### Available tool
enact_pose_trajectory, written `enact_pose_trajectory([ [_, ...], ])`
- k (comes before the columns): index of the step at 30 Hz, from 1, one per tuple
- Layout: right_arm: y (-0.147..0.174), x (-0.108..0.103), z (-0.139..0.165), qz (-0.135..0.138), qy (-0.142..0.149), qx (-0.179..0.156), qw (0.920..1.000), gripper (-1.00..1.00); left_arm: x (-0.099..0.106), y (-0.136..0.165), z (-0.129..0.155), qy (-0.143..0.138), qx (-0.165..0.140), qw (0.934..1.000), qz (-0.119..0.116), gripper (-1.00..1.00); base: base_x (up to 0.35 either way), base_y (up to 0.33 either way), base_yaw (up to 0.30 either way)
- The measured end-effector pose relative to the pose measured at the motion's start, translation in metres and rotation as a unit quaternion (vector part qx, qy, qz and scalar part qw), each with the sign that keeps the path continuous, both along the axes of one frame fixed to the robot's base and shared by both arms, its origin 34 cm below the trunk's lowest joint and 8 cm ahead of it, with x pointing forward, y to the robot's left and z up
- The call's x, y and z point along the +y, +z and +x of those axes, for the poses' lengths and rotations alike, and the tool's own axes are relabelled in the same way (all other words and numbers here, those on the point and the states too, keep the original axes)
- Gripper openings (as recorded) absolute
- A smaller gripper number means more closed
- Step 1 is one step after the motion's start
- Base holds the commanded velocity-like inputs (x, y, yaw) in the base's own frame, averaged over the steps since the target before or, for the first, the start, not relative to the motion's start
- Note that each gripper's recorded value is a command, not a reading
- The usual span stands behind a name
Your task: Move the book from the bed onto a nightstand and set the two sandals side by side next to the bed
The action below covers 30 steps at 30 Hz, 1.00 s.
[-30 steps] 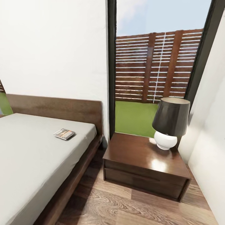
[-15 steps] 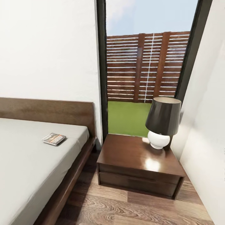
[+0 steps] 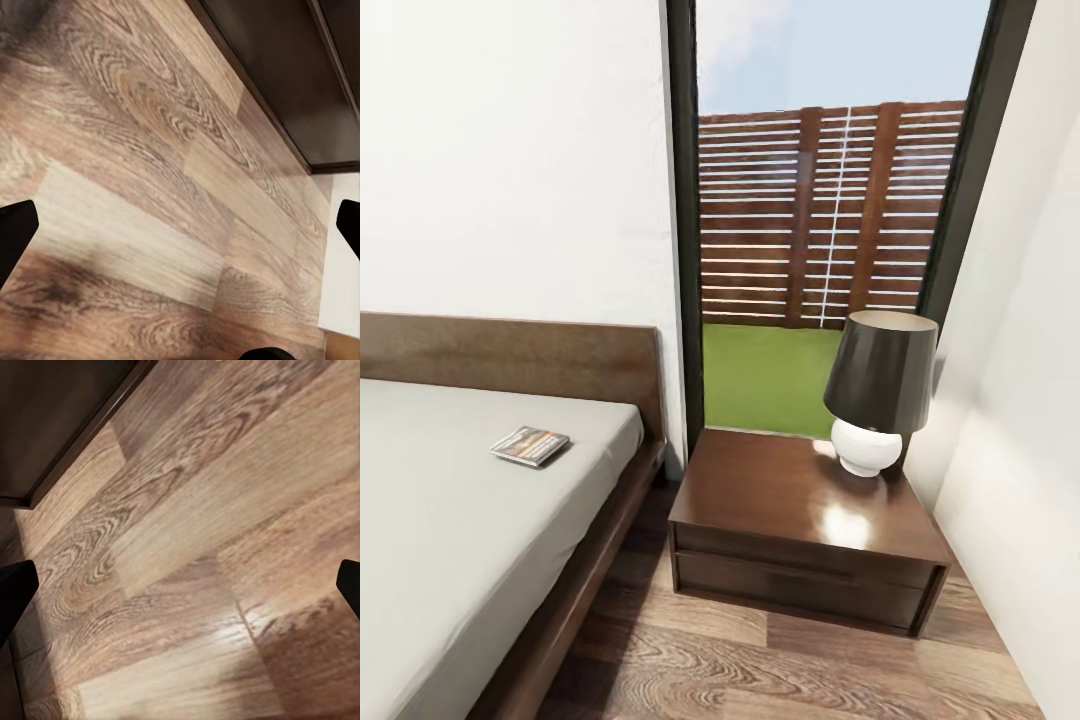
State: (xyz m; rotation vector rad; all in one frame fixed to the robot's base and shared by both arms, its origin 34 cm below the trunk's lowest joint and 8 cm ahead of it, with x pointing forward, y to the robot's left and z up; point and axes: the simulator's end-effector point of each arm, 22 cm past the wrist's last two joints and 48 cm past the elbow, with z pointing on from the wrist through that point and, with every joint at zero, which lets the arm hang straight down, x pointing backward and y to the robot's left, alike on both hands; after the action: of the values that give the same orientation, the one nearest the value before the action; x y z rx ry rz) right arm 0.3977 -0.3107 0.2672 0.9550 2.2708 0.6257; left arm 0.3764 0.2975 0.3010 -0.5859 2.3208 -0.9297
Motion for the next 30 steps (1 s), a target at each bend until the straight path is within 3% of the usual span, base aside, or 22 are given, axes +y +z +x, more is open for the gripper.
enact_pose_trajectory([
  [8,0.001,0.0,0.001,-0.002,0.0,-0.003,1.0,1.0,0.0,0.0,0.0,0.0,0.0,1.0,0.0,1.0,0.0,0.0,-0.001],
  [13,0.011,0.007,0.018,0.008,-0.002,-0.029,0.9996,1.0,0.009,0.007,0.003,0.005,-0.017,0.9998,-0.001,1.0,0.0,0.0,0.0],
  [18,0.009,0.009,0.015,0.01,-0.001,-0.024,0.9997,1.0,0.008,0.008,0.001,0.0,-0.02,0.9998,-0.004,1.0,0.0,0.0,0.0],
  [30,0.004,0.044,0.01,0.011,0.048,-0.015,0.9987,1.0,-0.004,0.005,-0.005,-0.011,-0.015,0.9998,-0.008,1.0,0.0,0.0,0.0],
])
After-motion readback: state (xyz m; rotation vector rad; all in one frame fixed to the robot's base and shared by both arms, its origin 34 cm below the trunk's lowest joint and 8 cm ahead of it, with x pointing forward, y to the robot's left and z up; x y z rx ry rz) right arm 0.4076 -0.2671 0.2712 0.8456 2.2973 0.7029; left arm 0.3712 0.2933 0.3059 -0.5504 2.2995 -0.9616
